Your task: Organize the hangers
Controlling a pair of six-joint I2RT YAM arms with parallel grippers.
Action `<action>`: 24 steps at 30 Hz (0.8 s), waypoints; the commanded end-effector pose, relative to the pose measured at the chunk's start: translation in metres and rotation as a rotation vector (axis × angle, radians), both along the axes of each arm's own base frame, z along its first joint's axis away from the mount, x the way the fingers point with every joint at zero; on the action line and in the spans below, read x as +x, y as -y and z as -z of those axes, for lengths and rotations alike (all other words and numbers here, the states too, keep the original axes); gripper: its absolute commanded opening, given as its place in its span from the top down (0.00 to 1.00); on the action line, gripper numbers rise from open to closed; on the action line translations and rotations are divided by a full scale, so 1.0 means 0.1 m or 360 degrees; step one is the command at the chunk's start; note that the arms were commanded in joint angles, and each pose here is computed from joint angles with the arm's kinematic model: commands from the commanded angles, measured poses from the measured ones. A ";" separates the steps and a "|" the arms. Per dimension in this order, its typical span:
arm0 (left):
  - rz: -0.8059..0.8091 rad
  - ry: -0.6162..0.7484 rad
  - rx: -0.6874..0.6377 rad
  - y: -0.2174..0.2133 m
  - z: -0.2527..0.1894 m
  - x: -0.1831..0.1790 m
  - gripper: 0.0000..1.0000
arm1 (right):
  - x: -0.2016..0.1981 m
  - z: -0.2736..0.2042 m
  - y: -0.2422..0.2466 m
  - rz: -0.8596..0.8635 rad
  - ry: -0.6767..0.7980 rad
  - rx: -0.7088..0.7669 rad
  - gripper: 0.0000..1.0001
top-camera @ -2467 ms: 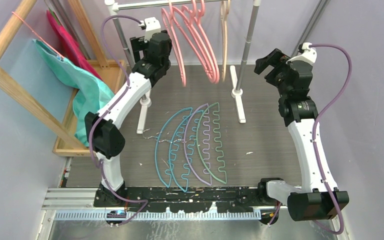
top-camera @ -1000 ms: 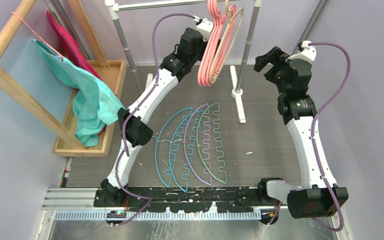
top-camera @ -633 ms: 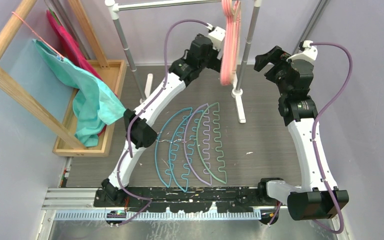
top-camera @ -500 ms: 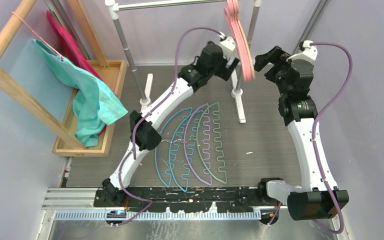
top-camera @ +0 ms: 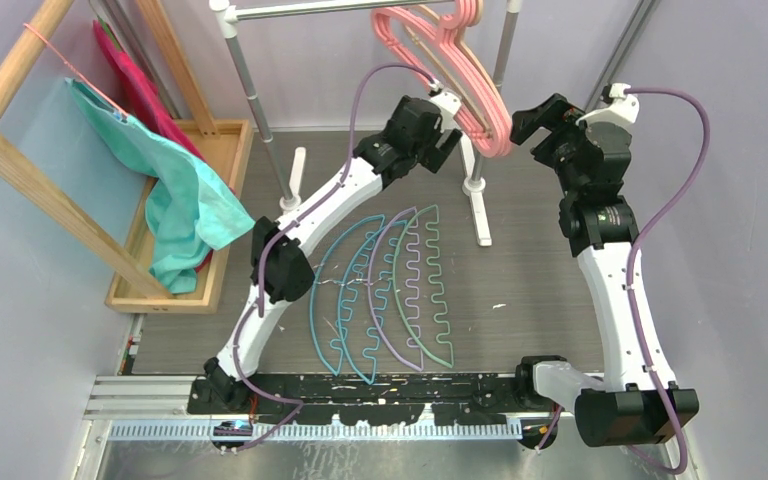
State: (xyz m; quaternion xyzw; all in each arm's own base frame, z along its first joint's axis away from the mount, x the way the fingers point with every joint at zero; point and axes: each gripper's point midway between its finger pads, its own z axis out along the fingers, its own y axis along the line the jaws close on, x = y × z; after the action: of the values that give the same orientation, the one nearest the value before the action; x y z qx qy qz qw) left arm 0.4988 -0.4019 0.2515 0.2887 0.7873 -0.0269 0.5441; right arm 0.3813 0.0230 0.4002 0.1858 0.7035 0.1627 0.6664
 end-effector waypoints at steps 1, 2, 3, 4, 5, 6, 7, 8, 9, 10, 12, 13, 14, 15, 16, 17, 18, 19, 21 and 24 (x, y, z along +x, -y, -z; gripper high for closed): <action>-0.0111 0.0163 -0.0168 -0.32 -0.75 -0.08 0.02 | -0.09 -0.25 -0.02 -0.0024 0.0137 0.0007 0.00; -0.0116 0.0166 -0.0176 -0.33 -0.76 -0.08 0.02 | -0.10 -0.25 -0.02 -0.0028 0.0136 0.0005 0.00; -0.0125 0.0166 -0.0185 -0.35 -0.77 -0.08 0.02 | -0.11 -0.25 -0.03 -0.0030 0.0141 0.0001 0.00; -0.0138 0.0161 -0.0190 -0.37 -0.77 -0.08 0.02 | -0.12 -0.26 -0.02 -0.0029 0.0142 -0.0007 0.00; -0.0156 0.0152 -0.0200 -0.40 -0.78 -0.08 0.02 | -0.14 -0.28 -0.02 -0.0027 0.0149 -0.0014 0.00; -0.0174 0.0138 -0.0209 -0.44 -0.79 -0.08 0.02 | -0.15 -0.29 -0.02 -0.0029 0.0153 -0.0027 0.00; -0.0193 0.0117 -0.0219 -0.48 -0.78 -0.08 0.02 | -0.16 -0.31 -0.02 -0.0037 0.0158 -0.0041 0.00; -0.0212 0.0099 -0.0235 -0.53 -0.78 -0.08 0.02 | -0.17 -0.33 -0.03 -0.0044 0.0165 -0.0056 0.00; -0.0234 0.0073 -0.0250 -0.58 -0.77 -0.08 0.02 | -0.18 -0.35 -0.03 -0.0050 0.0167 -0.0069 0.00; -0.0244 0.0055 -0.0252 -0.64 -0.76 -0.10 0.02 | -0.19 -0.37 -0.03 -0.0055 0.0173 -0.0082 0.00; -0.0253 0.0030 -0.0276 -0.72 -0.77 -0.15 0.02 | -0.21 -0.40 -0.03 -0.0057 0.0185 -0.0097 0.00; -0.0245 0.0025 -0.0294 -0.76 -0.81 -0.20 0.02 | -0.22 -0.41 -0.03 -0.0059 0.0187 -0.0103 0.00; -0.0239 0.0019 -0.0306 -0.80 -0.82 -0.25 0.02 | -0.22 -0.42 -0.04 -0.0066 0.0190 -0.0105 0.00; -0.0229 0.0013 -0.0317 -0.84 -0.83 -0.30 0.02 | -0.23 -0.43 -0.04 -0.0072 0.0193 -0.0106 0.00; -0.0222 0.0008 -0.0326 -0.88 -0.83 -0.36 0.02 | -0.23 -0.44 -0.04 -0.0072 0.0195 -0.0105 0.00; -0.0226 0.0001 -0.0333 -0.94 -0.84 -0.42 0.02 | -0.24 -0.44 -0.04 -0.0068 0.0195 -0.0104 0.00; -0.0236 -0.0008 -0.0349 -1.01 -0.85 -0.48 0.02 | -0.25 -0.44 -0.04 -0.0067 0.0200 -0.0112 0.00; -0.0253 -0.0033 -0.0349 -1.09 -0.80 -0.54 0.02 | -0.27 -0.45 -0.03 -0.0064 0.0207 -0.0121 0.00; -0.0290 -0.0095 -0.0363 -1.28 -0.71 -0.70 0.02 | -0.29 -0.47 0.00 -0.0044 0.0211 -0.0137 0.00; -0.0326 -0.0209 -0.0396 -1.48 -0.48 -0.94 0.02 | -0.34 -0.39 0.05 0.0005 0.0163 -0.0133 0.00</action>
State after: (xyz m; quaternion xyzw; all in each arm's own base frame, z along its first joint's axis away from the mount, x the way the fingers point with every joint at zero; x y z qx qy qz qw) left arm 0.4299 -0.2712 0.2802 0.1768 0.8414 -0.0411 0.5090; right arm 0.3649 0.0253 0.4079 0.1512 0.7039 0.1532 0.6768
